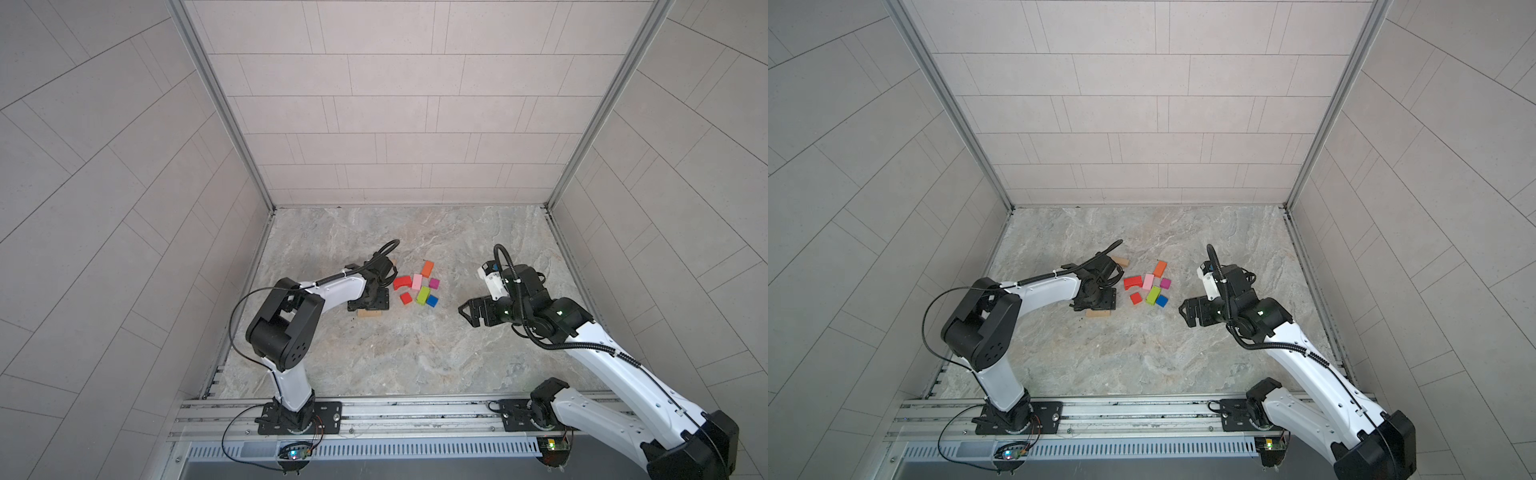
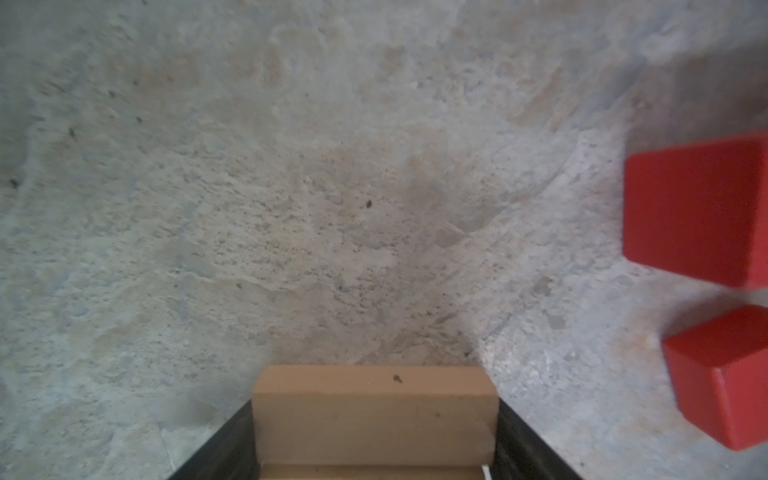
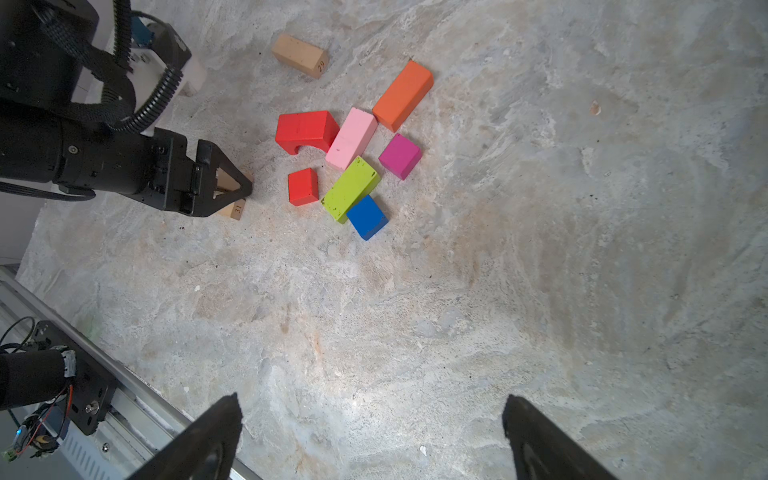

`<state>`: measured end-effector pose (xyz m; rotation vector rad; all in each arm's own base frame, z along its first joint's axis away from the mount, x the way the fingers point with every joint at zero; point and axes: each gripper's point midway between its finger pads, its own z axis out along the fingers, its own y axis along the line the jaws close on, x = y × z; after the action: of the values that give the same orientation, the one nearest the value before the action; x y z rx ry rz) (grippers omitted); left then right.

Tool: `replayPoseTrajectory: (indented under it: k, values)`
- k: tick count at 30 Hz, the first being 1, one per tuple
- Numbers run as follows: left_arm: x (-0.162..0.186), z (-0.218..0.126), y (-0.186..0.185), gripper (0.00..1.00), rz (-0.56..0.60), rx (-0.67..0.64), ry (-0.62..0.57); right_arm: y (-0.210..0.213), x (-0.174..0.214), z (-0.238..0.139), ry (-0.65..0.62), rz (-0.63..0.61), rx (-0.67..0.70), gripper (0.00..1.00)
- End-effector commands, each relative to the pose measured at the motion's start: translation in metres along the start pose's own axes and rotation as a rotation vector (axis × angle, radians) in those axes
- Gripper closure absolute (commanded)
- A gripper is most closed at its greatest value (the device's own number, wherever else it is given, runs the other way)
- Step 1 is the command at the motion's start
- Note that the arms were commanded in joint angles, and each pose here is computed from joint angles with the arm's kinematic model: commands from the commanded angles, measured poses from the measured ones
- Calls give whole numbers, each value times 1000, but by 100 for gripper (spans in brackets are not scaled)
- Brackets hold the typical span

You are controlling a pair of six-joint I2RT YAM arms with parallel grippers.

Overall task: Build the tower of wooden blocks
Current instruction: 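Carry the held wooden bar back and lower it onto the first bar, then align the second wooden bar on the first and open the left gripper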

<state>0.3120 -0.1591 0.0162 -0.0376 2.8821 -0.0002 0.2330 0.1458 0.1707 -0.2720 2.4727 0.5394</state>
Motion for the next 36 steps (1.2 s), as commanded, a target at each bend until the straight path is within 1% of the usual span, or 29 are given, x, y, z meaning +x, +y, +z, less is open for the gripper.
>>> replayPoseTrajectory:
  k: [1,10,14,24,28,36]
  values:
    - [3,-7,4,18,8,-13,-9,1,-4,-1,-12,3,-6,1]
    - [0,-10,6,11,1,-29,-14,1,-4,-1,-13,6,-7,1]
    - [-1,-12,5,9,1,-26,-13,2,-4,-1,-12,4,-8,1]
    - [-5,-32,0,5,-14,12,-16,3,-4,-1,-9,6,-15,1]
    - [2,-38,-1,5,-25,18,10,3,-5,-1,-13,6,-17,1]
    - [19,-41,4,3,-55,-2,11,5,-5,1,-8,9,-27,1]
